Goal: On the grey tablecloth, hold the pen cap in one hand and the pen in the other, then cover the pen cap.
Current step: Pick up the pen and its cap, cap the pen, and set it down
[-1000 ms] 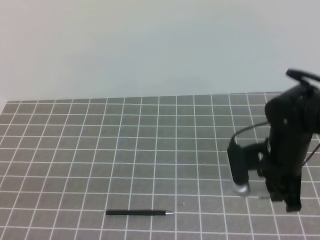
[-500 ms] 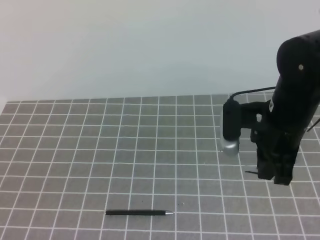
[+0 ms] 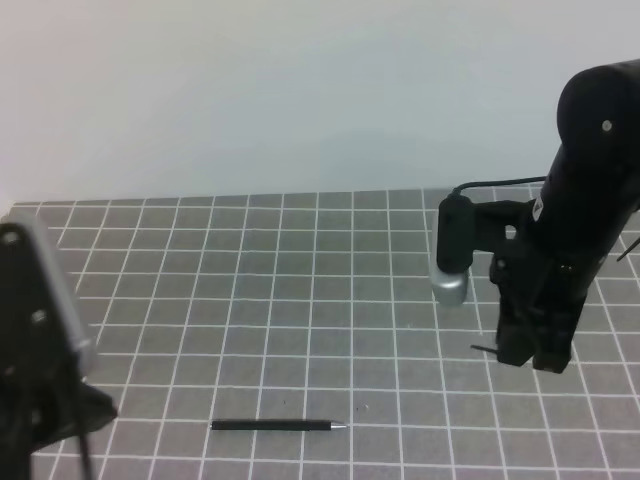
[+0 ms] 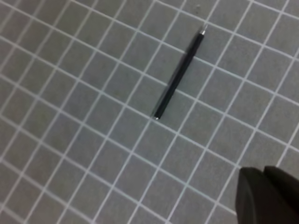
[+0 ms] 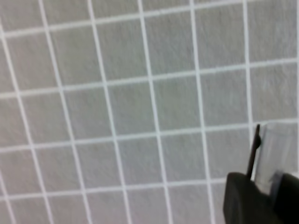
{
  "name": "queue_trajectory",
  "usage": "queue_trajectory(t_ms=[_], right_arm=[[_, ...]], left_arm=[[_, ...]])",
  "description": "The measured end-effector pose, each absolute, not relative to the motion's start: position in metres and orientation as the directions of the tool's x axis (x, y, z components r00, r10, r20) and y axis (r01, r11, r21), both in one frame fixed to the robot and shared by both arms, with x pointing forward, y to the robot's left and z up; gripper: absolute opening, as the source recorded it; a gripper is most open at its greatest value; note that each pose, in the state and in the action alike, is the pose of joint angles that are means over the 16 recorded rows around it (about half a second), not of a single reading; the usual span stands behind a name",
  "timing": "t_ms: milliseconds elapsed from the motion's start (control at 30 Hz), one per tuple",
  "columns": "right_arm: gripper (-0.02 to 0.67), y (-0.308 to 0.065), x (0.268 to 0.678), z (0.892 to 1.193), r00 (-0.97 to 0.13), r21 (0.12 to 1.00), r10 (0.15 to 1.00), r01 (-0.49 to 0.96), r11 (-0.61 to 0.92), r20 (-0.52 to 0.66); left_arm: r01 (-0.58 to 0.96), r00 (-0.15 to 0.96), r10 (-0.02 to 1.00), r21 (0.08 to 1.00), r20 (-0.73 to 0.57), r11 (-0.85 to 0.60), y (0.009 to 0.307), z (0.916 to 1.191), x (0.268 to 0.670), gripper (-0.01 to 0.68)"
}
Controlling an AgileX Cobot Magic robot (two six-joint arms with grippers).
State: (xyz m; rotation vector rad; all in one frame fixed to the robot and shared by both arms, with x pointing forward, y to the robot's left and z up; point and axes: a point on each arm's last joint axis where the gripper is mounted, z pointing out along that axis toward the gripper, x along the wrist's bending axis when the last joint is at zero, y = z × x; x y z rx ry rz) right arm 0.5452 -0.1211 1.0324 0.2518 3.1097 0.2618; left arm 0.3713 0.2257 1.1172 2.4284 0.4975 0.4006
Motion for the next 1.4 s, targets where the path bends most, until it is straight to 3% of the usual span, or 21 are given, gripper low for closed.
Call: queue_trajectory(t_ms=[533,1067,1400], right_arm=[[0.092,-0.117,0.543,1.034,-0.969,0.205,0.243,0.247,0.947,0.048],[0.091,-0.118,0.543,1.034,-0.952,0.193,0.301,0.306,0.932,0.055],[0.091,-0.118,0.543,1.034,-0.948,0.190,0.313,0.318,0.929,0.055]], left_arm=[[0.220,0.955,0.286,0.462,0.078,-0.859,0.185,1.043,0.454,0.026],[0.056,0.988,0.092,0.261,0.127,-0.964,0.165,0.974,0.490,0.394],[-0.008,0.978,0.039,0.224,0.205,-0.975,0.163,0.956,0.505,0.446]])
